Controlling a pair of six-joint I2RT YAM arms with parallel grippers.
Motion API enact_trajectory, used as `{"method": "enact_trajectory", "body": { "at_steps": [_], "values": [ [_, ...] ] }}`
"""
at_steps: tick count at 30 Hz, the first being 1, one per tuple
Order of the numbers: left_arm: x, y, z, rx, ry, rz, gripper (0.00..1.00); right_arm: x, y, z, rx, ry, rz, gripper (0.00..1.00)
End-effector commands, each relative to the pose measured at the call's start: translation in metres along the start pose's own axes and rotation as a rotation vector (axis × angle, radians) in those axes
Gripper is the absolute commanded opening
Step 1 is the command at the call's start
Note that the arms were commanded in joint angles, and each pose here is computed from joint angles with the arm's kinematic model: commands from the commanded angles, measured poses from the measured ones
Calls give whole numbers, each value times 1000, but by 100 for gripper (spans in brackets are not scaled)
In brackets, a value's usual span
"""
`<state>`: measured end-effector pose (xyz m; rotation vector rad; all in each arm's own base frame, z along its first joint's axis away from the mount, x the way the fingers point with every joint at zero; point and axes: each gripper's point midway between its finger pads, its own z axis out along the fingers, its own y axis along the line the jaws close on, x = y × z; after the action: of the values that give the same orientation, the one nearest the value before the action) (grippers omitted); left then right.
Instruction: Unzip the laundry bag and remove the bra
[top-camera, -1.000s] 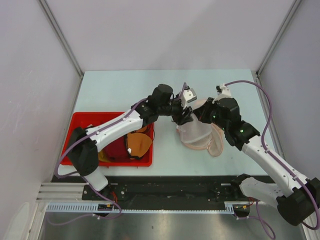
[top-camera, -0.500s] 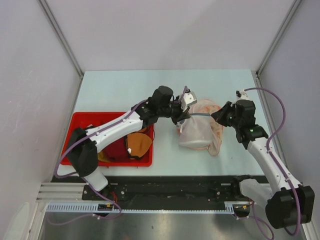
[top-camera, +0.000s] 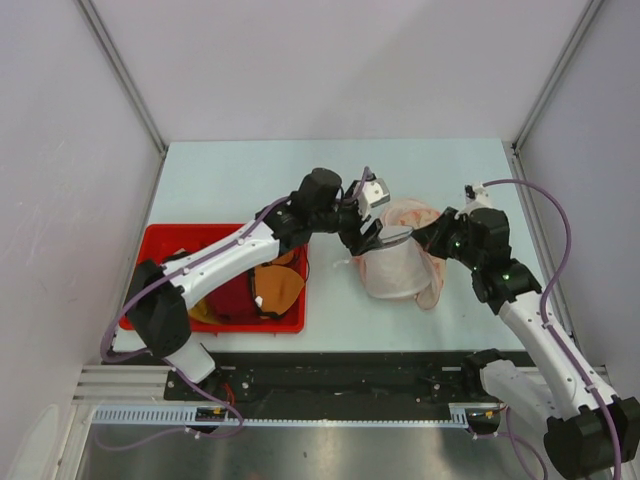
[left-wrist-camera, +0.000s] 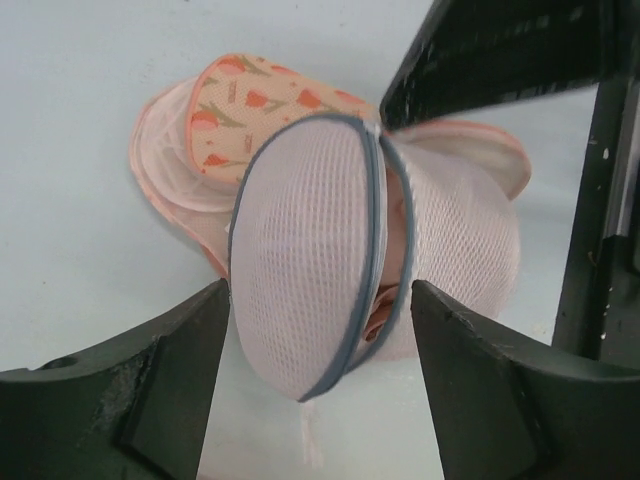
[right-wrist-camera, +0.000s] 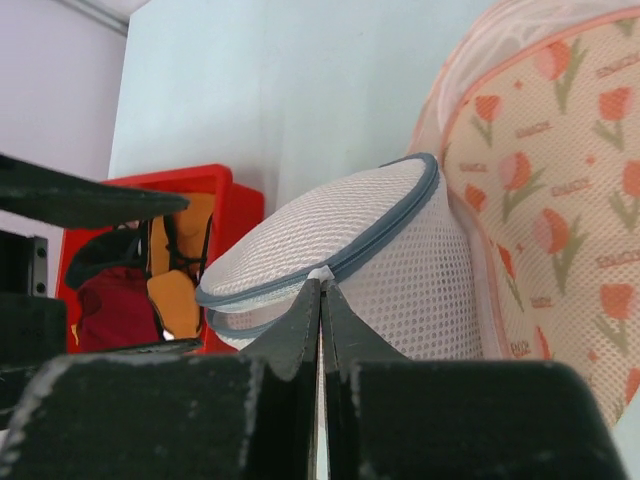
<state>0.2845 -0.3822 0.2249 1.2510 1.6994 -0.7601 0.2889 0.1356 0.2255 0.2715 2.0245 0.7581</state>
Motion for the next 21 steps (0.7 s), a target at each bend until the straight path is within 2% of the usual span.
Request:
{"method": "enact_trajectory", "body": {
  "at_steps": [1, 4, 15, 17, 18, 20, 21],
  "values": [
    [-62, -22, -26, 59, -139, -19, 78, -8, 19, -6, -22, -35, -6, 0],
    [-69, -23, -20, 31, -157, -24, 78, -7, 24, -3, -36, -36, -3, 0],
    [-35, -26, 28, 31, -29, -40, 77, -13, 40, -1, -85, -45, -22, 0],
    [-31, -26, 32, 35, -33, -39, 71, -12, 38, -1, -71, -44, -29, 0],
    [-26, -27, 36, 45, -23, -43, 63, -12, 37, -1, -70, -45, -35, 0],
    [-19, -28, 39, 53, 2, -47, 53, -14, 36, -3, -66, -50, -41, 0],
    [-20, -26, 41, 48, 4, -40, 44, -14, 35, -3, -62, -54, -49, 0]
  ]
}}
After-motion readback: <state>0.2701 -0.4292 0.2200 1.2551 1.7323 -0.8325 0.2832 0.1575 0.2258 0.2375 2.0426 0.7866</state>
